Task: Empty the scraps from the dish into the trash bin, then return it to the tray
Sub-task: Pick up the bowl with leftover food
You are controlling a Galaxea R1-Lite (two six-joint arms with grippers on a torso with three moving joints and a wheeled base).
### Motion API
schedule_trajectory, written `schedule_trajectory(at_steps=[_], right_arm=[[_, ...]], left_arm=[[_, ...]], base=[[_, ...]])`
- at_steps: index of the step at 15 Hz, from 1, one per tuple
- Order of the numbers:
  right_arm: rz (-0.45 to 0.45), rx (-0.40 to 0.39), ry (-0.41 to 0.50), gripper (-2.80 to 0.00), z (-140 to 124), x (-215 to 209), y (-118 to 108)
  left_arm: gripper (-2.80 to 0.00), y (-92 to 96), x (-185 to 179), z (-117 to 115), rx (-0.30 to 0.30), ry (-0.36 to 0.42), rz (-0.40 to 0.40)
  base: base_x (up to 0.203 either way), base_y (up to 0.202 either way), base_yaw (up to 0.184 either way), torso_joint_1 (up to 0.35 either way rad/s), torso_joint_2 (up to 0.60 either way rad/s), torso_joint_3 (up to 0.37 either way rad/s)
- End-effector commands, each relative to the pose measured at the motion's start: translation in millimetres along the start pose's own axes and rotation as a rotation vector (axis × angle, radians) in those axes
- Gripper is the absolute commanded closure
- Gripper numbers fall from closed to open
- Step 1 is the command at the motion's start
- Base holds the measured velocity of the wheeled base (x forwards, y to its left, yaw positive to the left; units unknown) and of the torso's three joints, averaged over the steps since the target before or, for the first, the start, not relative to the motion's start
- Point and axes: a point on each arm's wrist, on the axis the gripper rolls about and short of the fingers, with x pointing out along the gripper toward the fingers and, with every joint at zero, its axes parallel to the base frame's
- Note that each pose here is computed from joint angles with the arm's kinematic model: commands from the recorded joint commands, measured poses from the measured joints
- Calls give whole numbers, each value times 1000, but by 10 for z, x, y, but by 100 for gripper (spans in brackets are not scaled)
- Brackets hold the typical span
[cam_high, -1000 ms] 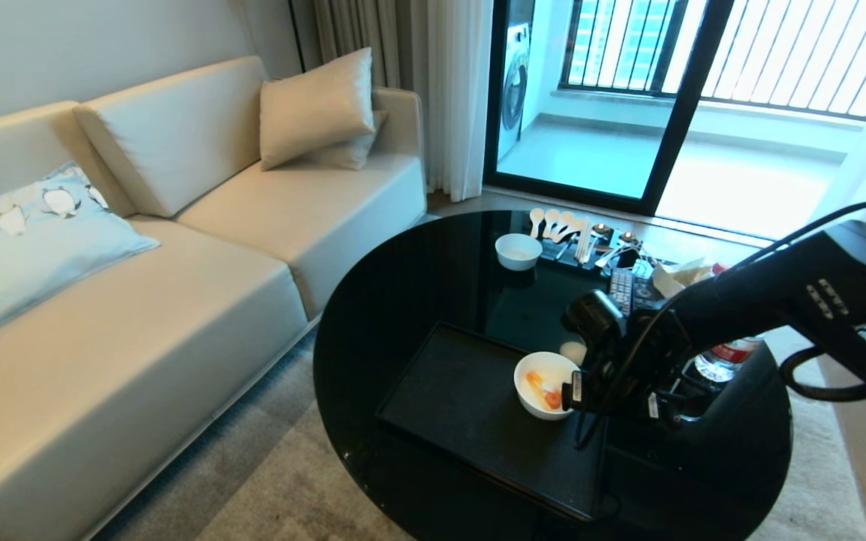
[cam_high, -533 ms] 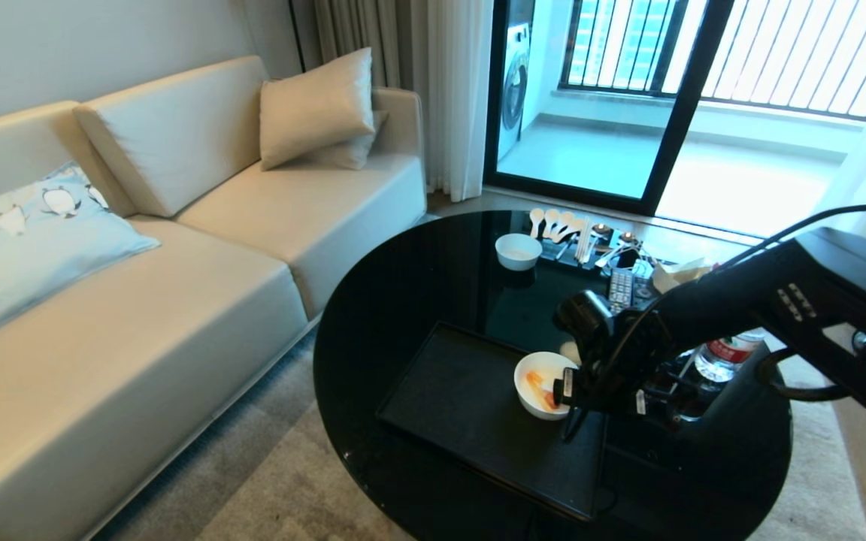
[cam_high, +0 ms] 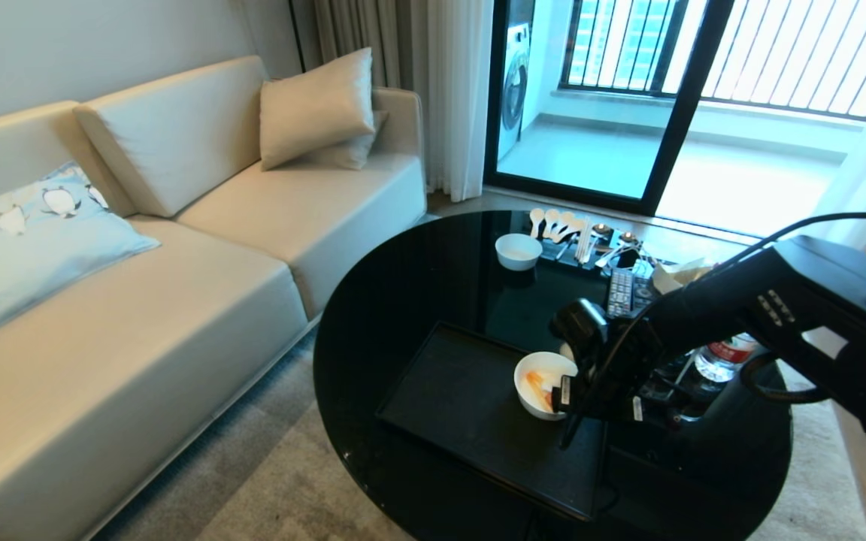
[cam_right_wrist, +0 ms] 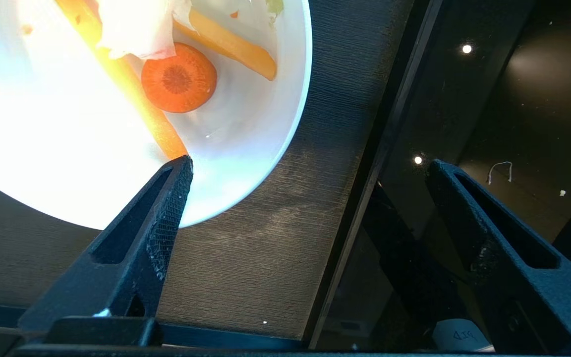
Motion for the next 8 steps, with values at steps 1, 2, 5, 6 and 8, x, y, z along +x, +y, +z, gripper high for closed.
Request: schedule_trajectory(at_steps=[1, 2, 5, 6, 8], right_arm=[[-5, 2, 4, 0, -9, 20, 0], [-5, 0, 4, 0, -7, 18, 1], [-6, 0, 5, 0, -9, 24, 2], [-7, 1, 7, 0, -10, 27, -6], [-10, 0, 8, 0, -12, 31, -6]], left_arm=[[0, 0, 0, 1, -1, -1, 1], [0, 0, 0, 1, -1, -1, 1], [0, 0, 0, 1, -1, -1, 1], [0, 0, 0, 1, -1, -1, 1], [0, 0, 0, 1, -1, -1, 1]], base=[[0, 0, 0, 0, 0, 0], [0, 0, 0, 0, 0, 0], [0, 0, 0, 0, 0, 0], [0, 0, 0, 0, 0, 0], [0, 0, 0, 0, 0, 0]])
